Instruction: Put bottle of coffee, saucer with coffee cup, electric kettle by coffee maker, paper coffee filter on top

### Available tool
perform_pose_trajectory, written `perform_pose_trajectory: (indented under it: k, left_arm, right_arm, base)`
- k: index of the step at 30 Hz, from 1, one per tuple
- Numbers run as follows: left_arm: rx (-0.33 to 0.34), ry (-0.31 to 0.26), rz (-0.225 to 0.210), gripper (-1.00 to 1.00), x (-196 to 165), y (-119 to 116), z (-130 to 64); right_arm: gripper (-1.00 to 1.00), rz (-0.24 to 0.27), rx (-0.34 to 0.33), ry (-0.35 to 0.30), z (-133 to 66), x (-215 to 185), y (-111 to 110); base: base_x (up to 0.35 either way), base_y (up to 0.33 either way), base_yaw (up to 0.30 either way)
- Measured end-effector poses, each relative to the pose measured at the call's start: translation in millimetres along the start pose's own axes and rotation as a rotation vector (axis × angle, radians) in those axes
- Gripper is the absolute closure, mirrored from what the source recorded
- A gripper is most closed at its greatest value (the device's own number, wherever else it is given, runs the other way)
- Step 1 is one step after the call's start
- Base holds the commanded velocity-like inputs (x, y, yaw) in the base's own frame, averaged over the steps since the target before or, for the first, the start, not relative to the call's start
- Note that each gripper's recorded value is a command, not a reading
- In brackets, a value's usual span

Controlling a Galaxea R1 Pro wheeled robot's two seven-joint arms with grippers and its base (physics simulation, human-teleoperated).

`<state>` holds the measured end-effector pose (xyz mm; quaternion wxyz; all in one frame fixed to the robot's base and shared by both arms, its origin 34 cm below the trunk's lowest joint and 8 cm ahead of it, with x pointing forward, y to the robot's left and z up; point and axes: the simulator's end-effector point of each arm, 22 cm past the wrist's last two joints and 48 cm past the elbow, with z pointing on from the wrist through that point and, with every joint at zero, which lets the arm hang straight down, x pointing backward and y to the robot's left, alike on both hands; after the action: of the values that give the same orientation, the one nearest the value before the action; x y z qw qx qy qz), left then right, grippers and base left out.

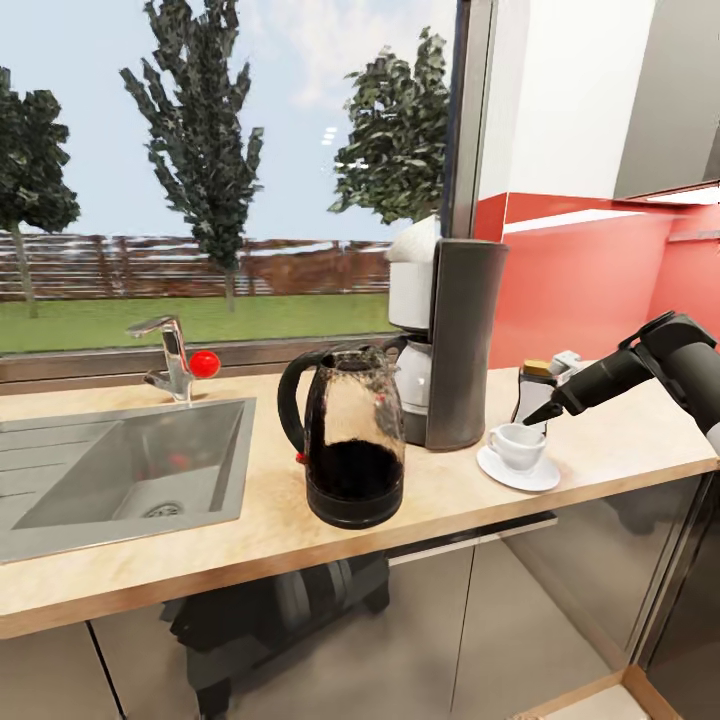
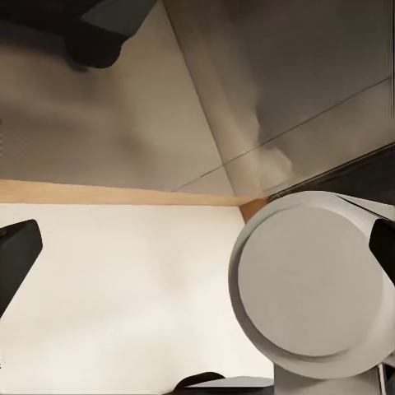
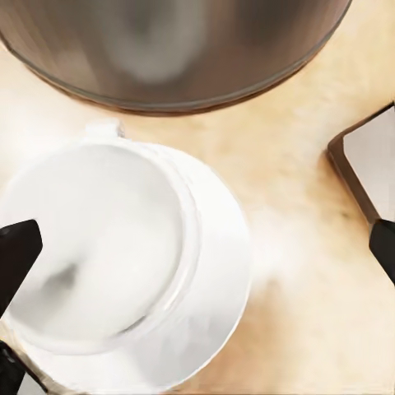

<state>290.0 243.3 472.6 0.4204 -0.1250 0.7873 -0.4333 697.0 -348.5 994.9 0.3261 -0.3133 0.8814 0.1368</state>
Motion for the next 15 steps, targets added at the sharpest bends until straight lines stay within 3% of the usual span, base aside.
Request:
perform_pose_trajectory:
  k: [6, 15]
  left_arm:
    - [0.0, 0.0, 0.0, -1.0, 0.0, 0.0, 0.1]
    - [-0.002, 0.0, 0.0, -1.0, 0.0, 0.3, 0.1]
  right_arm:
    - [-1.0, 0.001, 0.0, 0.0, -0.3, 0.4, -0.4]
    - [-1.0, 0.003, 0.0, 0.0, -1.0, 1.3, -1.1]
  base:
    - [-0.191, 0.0, 0.0]
    - [-0.293, 0.0, 0.0]
